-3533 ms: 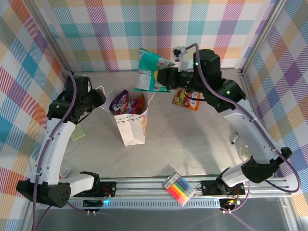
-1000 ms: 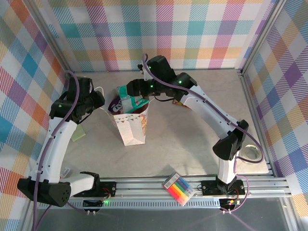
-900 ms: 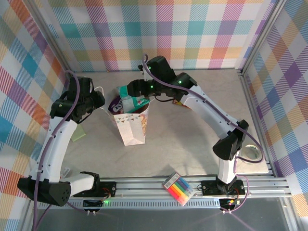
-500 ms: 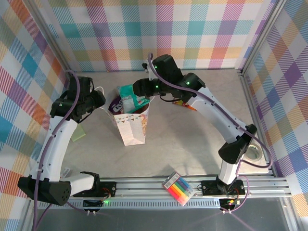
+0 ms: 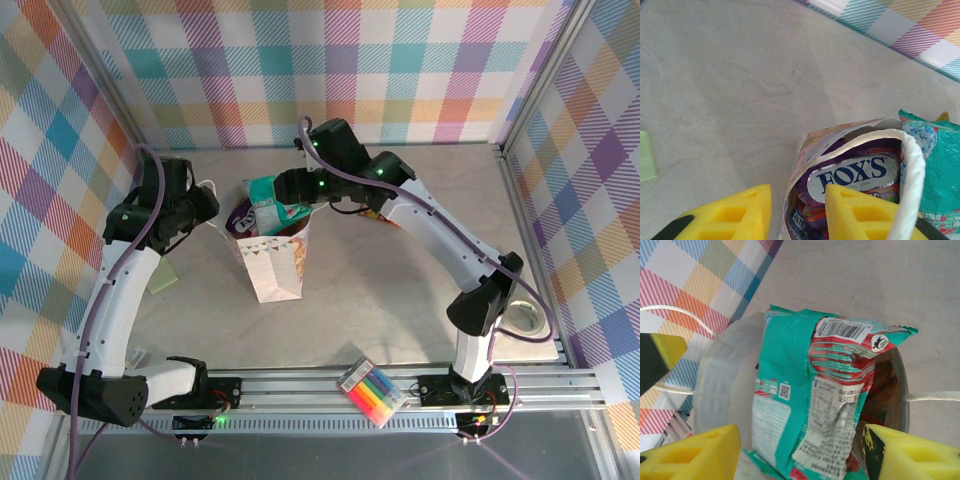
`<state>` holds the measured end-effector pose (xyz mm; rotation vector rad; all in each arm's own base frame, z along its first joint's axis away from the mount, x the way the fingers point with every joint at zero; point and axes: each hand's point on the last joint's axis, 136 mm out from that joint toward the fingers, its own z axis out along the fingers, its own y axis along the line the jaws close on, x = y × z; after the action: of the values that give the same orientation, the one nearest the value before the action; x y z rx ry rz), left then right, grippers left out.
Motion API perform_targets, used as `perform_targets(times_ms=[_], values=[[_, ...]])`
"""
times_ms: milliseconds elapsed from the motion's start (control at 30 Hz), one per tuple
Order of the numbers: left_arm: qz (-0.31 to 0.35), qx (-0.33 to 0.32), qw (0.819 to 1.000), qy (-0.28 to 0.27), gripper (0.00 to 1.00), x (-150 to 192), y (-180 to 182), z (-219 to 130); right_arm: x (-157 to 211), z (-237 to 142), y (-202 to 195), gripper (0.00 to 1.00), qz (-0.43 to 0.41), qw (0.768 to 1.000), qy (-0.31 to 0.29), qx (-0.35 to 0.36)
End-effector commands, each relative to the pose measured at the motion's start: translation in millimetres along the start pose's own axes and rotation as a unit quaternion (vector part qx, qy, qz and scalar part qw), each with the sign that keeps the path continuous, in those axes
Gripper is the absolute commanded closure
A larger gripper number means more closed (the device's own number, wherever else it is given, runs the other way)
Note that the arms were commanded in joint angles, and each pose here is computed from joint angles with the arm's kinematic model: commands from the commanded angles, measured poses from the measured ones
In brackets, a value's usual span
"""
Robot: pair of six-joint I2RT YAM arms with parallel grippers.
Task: Place the snacks into the paper bag
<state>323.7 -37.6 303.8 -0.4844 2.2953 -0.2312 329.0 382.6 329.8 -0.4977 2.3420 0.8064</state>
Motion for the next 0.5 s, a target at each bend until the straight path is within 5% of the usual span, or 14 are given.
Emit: perform_targets(times_ms=[0, 200, 367, 467], values=[[0.001, 0.001, 1.0, -0.01, 0.66, -7.8, 1.0, -5.9, 8.1, 15.1, -8.9, 0.34, -0.009, 0.999, 0.023, 0.026], [0.007, -0.007, 1.0, -0.012, 0.66, -7.7, 4.5, -7.5, 17.1, 27.0, -6.7, 0.48, -0.01, 0.999, 0.051, 0.016], [0.008, -0.007, 1.0, -0.012, 0.66, -7.1, 5.0, -7.4, 21.1, 26.9, 0.1, 0.79, -0.013, 0.998, 0.065, -0.003], [0.008, -0.006, 1.0, -0.013, 0.66, -7.6, 4.6, -7.7, 16.9, 20.5, 5.5, 0.84, -0.009, 0.998, 0.057, -0.014]])
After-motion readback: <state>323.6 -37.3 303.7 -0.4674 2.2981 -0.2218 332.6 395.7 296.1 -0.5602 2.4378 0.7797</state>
